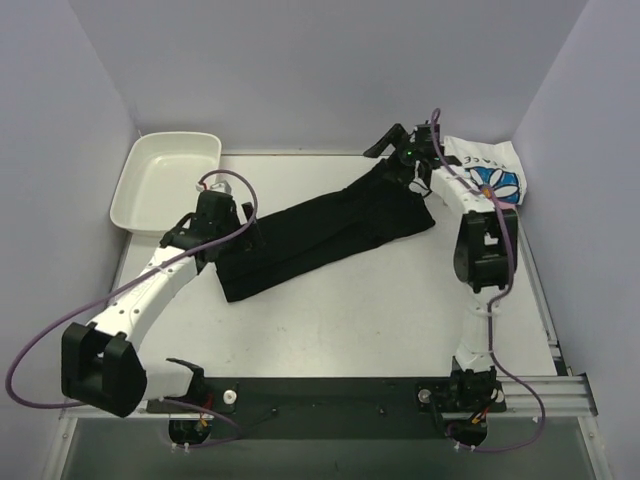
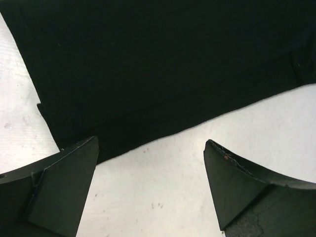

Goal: Fold and stack the t-shirts

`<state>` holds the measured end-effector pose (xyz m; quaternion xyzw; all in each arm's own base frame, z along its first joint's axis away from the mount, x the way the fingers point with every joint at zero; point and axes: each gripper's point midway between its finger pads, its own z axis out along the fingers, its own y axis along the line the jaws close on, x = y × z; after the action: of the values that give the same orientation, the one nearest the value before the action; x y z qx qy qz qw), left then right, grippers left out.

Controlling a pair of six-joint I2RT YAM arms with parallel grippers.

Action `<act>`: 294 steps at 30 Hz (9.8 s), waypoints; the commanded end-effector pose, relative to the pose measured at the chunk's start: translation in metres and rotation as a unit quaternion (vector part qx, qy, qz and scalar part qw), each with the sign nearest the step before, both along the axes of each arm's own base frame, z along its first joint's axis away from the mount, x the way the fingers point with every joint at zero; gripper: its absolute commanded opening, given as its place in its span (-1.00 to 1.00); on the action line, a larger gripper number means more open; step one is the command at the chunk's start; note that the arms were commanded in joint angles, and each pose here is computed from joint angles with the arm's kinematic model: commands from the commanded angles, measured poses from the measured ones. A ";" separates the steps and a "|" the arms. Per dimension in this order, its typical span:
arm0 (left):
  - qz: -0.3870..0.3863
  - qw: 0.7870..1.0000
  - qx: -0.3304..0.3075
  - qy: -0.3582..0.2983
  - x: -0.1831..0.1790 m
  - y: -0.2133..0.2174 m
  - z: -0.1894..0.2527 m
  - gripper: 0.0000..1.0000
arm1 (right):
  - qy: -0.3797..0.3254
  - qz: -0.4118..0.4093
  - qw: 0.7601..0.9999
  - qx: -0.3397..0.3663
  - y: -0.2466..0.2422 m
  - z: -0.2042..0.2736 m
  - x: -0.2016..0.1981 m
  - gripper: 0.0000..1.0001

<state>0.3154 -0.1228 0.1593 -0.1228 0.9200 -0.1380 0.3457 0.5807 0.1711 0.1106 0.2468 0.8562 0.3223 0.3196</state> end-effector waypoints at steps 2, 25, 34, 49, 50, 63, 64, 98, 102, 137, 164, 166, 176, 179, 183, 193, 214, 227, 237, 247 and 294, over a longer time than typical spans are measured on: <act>0.071 0.997 0.013 -0.017 0.048 0.006 -0.023 0.95 | -0.195 0.025 0.981 0.001 -0.012 0.164 -0.043 1.00; 0.031 0.995 0.036 0.088 -0.017 -0.043 -0.146 0.95 | -0.209 0.047 0.975 -0.066 -0.042 0.179 -0.224 1.00; -0.045 0.993 -0.004 0.107 -0.111 -0.116 -0.167 0.95 | -0.206 0.043 0.975 -0.072 -0.049 0.184 -0.251 1.00; -0.317 0.944 -0.080 0.044 -0.217 -0.379 -0.114 0.95 | -0.182 0.008 0.973 -0.140 -0.080 0.179 -0.291 1.00; -0.325 0.941 -0.083 0.040 -0.220 -0.383 -0.107 0.95 | -0.179 0.005 0.973 -0.143 -0.082 0.176 -0.290 1.00; -0.297 0.941 -0.109 -0.120 -0.192 -0.289 0.102 0.95 | -0.057 0.052 0.993 -0.092 -0.047 0.074 -0.212 1.00; -0.277 0.946 -0.102 -0.132 -0.178 -0.274 0.109 0.95 | -0.032 0.062 0.994 -0.081 -0.041 0.053 -0.204 1.00; -0.102 0.989 -0.073 -0.078 -0.062 -0.072 0.059 0.95 | 0.079 0.158 0.981 -0.078 0.064 -0.086 -0.111 1.00; -0.092 0.990 -0.075 -0.069 -0.055 -0.064 0.052 0.95 | 0.081 0.180 0.978 -0.074 0.093 -0.089 -0.101 1.00; -0.086 0.994 -0.066 0.011 -0.067 -0.090 -0.038 0.95 | -0.028 0.141 0.965 -0.220 -0.007 0.056 -0.254 1.00; -0.100 0.983 -0.140 0.067 -0.178 -0.138 -0.123 0.88 | 0.058 0.076 0.977 -0.189 -0.078 -0.024 -0.433 0.83; -0.093 0.984 -0.131 0.073 -0.176 -0.138 -0.130 0.86 | 0.060 0.077 0.977 -0.189 -0.078 -0.023 -0.435 0.83; -0.079 0.986 -0.107 0.101 -0.177 -0.141 -0.151 0.61 | 0.057 0.079 0.977 -0.189 -0.078 -0.020 -0.436 0.82; -0.078 0.986 -0.106 0.106 -0.178 -0.142 -0.156 0.32 | 0.057 0.078 0.977 -0.188 -0.078 -0.020 -0.436 0.82; -0.076 0.986 -0.105 0.109 -0.178 -0.142 -0.159 -0.12 | 0.057 0.079 0.978 -0.187 -0.077 -0.020 -0.437 0.82; -0.078 0.985 -0.091 0.121 -0.179 -0.143 -0.168 -1.00 | 0.080 0.085 0.975 -0.186 -0.074 -0.037 -0.440 0.80; -0.073 0.985 -0.101 0.116 -0.176 -0.141 -0.162 -1.00 | 0.148 0.110 0.968 -0.168 -0.049 -0.102 -0.453 0.44; -0.071 0.985 -0.108 0.118 -0.176 -0.139 -0.166 -1.00 | 0.159 0.115 0.965 -0.176 -0.042 -0.116 -0.452 0.09; -0.070 0.985 -0.110 0.116 -0.176 -0.136 -0.163 -1.00 | 0.169 0.120 0.961 -0.182 -0.039 -0.123 -0.453 -0.45; -0.077 0.985 -0.106 0.112 -0.181 -0.129 -0.152 -1.00 | 0.154 0.132 0.956 -0.213 -0.037 -0.111 -0.455 -1.00; -0.081 0.990 -0.112 -0.025 -0.105 -0.152 -0.008 -1.00 | 0.029 0.097 0.967 -0.236 0.000 0.018 -0.355 -1.00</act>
<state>0.1901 -0.2563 0.1265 -0.0905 0.9106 -0.2396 0.3244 0.2086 0.1620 0.1188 0.1006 0.9392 0.1198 0.3056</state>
